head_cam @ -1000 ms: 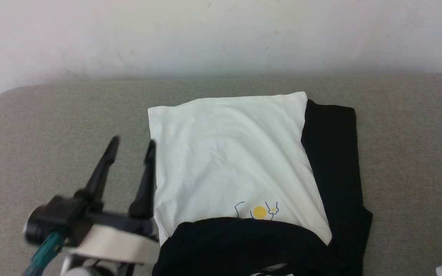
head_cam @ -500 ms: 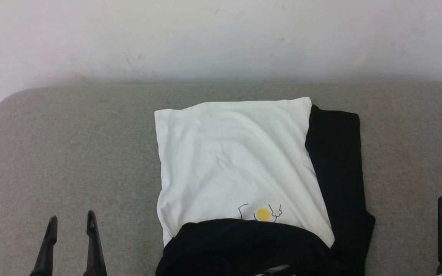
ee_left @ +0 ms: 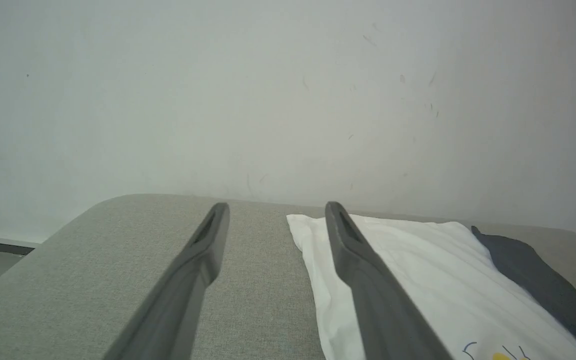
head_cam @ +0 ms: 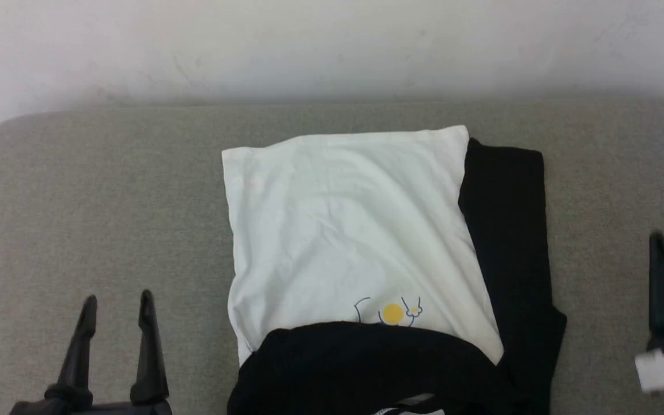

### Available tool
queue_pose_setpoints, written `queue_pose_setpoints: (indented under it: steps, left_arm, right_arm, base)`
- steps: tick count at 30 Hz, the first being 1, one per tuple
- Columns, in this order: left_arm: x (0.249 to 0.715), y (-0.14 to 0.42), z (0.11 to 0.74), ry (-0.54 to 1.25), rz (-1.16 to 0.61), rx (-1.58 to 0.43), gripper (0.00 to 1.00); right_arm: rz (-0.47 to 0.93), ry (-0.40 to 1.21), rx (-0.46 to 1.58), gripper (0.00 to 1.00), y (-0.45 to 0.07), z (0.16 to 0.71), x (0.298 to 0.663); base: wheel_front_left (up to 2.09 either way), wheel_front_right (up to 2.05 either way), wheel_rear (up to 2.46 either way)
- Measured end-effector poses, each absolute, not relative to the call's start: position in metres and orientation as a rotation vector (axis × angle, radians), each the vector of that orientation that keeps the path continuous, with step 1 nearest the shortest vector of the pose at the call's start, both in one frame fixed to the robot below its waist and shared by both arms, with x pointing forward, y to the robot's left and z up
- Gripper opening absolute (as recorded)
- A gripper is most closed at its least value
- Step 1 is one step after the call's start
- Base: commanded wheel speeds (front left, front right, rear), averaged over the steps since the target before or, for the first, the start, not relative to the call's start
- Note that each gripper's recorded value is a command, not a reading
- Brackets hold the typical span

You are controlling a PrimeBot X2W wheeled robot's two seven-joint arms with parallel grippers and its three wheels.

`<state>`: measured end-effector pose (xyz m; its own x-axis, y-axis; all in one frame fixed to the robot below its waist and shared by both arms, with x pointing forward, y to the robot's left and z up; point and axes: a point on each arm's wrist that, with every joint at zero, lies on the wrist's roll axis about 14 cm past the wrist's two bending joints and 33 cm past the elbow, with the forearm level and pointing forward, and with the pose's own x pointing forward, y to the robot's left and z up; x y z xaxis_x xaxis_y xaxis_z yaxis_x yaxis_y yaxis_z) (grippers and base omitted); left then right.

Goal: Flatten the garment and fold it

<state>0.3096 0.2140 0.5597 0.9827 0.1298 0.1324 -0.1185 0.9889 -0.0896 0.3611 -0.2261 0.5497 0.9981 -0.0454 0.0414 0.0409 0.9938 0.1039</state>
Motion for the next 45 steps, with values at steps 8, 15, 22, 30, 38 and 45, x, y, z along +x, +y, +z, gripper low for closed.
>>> queue_pose_setpoints:
  steps: [8,15,22,30,38,45]
  left_arm:
    - [0.342,0.212,0.555,-0.14,0.104,-0.067,1.0]
    - [0.375,0.21,0.547,-0.138,0.084,-0.084,1.0]
    - [0.391,0.213,0.522,-0.082,0.095,-0.074,1.0]
    - [0.39,0.227,0.508,-0.041,0.136,-0.04,1.0]
    - [0.385,0.237,0.494,0.011,0.169,-0.014,1.0]
    - [0.387,0.238,0.484,0.035,0.169,-0.011,1.0]
  right_arm:
    - [0.062,-0.121,0.044,1.0,-0.194,0.612,0.445]
    - [0.075,0.061,0.012,1.0,-0.207,0.596,0.524]
    - [0.036,0.5,0.055,1.0,-0.216,0.486,0.555]
    - [0.032,0.7,0.066,1.0,-0.203,0.417,0.561]
    - [0.04,0.783,0.08,1.0,-0.187,0.374,0.564]
    - [0.016,0.788,0.077,0.0,-0.187,0.366,0.575]
  base:
    - [0.0,0.0,0.0]
    - [0.0,0.0,0.0]
    - [0.0,0.0,0.0]
    - [0.0,0.0,0.0]
    - [0.0,0.0,0.0]
    - [0.0,0.0,0.0]
